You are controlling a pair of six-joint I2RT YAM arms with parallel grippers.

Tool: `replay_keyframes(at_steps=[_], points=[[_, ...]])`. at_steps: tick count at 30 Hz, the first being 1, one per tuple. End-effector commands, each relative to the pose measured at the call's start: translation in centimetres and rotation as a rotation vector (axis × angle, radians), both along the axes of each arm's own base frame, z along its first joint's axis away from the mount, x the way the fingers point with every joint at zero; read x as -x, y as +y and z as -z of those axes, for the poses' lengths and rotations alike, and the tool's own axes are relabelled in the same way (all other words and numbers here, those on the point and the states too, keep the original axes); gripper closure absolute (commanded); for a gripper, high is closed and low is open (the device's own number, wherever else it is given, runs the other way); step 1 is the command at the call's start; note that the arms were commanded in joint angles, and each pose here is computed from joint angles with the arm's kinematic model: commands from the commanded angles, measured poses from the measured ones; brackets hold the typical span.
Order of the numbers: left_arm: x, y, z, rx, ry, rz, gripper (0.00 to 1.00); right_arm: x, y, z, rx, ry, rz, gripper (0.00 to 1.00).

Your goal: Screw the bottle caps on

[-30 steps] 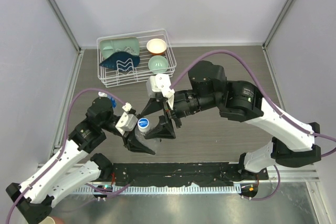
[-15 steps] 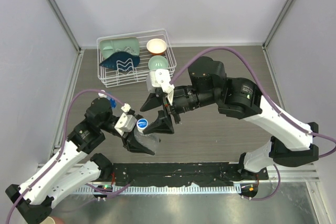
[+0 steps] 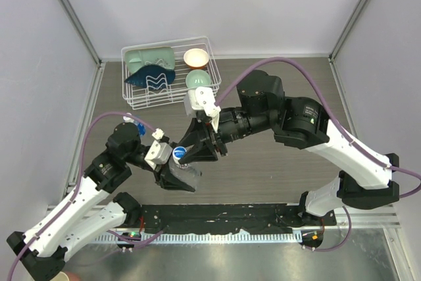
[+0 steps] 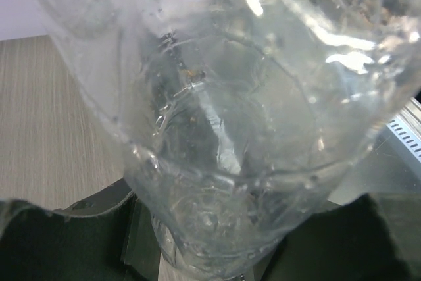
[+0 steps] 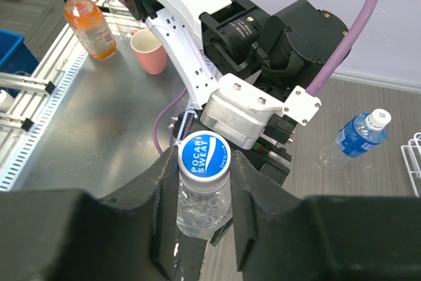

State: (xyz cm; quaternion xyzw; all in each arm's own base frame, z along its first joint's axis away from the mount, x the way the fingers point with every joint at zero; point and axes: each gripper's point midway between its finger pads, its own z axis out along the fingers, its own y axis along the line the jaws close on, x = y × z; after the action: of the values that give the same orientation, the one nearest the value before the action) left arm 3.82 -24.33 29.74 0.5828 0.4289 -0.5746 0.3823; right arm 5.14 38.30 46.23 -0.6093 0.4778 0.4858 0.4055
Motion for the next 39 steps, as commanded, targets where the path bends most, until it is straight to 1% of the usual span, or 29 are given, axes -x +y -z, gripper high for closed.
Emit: replay_keyframes(at_steps=[1,2,3,5,6,7,9,10,15,20,24,26,29,30,31,32,33,34,35,38,39], points=[[-0.7,-0.2,-0.9,0.025,-0.045,-0.049,1.0,-0.2,-0.1,-1.2,-0.032,-0.016,0.01,0.78],[-1.0,-0.2,-0.9,0.026,-0.05,-0.064,1.0,-0.5,-0.1,-0.8,-0.019,-0.014,0.028,0.81],[-1.8,-0.4,-1.1,0.028,-0.062,-0.113,1.0,-1.4,-0.2,-0.2,0.006,-0.014,0.082,0.88],[-3.2,-0.7,-1.1,0.025,-0.077,-0.19,1.0,-2.6,-0.1,1.2,0.055,-0.007,0.154,0.92],[-4.0,-0.7,-1.4,0.032,-0.089,-0.235,1.0,-3.4,-0.3,2.2,0.091,0.006,0.208,0.94],[-5.5,-0.8,-1.4,0.029,-0.098,-0.322,1.0,-4.9,-0.4,3.6,0.133,0.0,0.295,0.95],[-6.7,-0.8,-1.8,0.04,-0.108,-0.392,1.0,-6.7,-0.8,5.2,0.181,0.003,0.406,0.99],[-7.7,-0.7,-1.8,0.04,-0.11,-0.448,1.0,-8.3,-1.2,6.8,0.226,0.003,0.514,0.99],[-9.6,-0.4,-2.9,0.071,-0.129,-0.561,1.0,-12.4,-2.2,10.9,0.335,0.036,0.8,0.99],[-10.9,0.1,-3.9,0.1,-0.153,-0.644,1.0,-15.0,-2.6,12.7,0.335,0.133,1.044,0.99],[-12.9,1.0,-4.4,0.109,-0.157,-0.773,1.0,-15.8,-1.9,13.3,0.3,0.226,1.145,0.99],[-13.5,1.2,-4.5,0.115,-0.163,-0.807,1.0,-16.1,-1.3,14.1,0.297,0.271,1.181,0.99],[-14.1,1.5,-4.5,0.121,-0.168,-0.842,1.0,-16.8,-0.8,14.5,0.275,0.293,1.231,0.99],[-14.1,1.6,-4.4,0.12,-0.169,-0.845,1.0,-16.8,-0.3,14.2,0.251,0.305,1.233,0.97],[-14.2,1.5,-4.2,0.117,-0.171,-0.845,1.0,-16.9,0.0,14.1,0.243,0.31,1.228,0.91],[-14.2,1.5,-3.9,0.111,-0.171,-0.844,1.0,-16.8,0.3,13.7,0.232,0.314,1.217,0.75],[-14.1,1.5,-3.8,0.108,-0.17,-0.841,1.0,-16.5,1.0,12.3,0.198,0.321,1.171,0.62],[-14.0,1.5,-3.6,0.104,-0.168,-0.835,1.0,-16.2,1.3,11.4,0.178,0.323,1.133,0.53],[-13.9,1.5,-3.3,0.099,-0.165,-0.83,1.0,-15.9,1.3,9.2,0.115,0.33,1.095,0.42],[-13.8,1.5,-2.7,0.09,-0.157,-0.828,1.0,-14.7,0.7,4.6,0.022,0.332,1.003,0.24],[-13.7,1.5,-2.6,0.089,-0.155,-0.825,1.0,-14.5,0.3,3.0,-0.013,0.33,0.987,0.22]])
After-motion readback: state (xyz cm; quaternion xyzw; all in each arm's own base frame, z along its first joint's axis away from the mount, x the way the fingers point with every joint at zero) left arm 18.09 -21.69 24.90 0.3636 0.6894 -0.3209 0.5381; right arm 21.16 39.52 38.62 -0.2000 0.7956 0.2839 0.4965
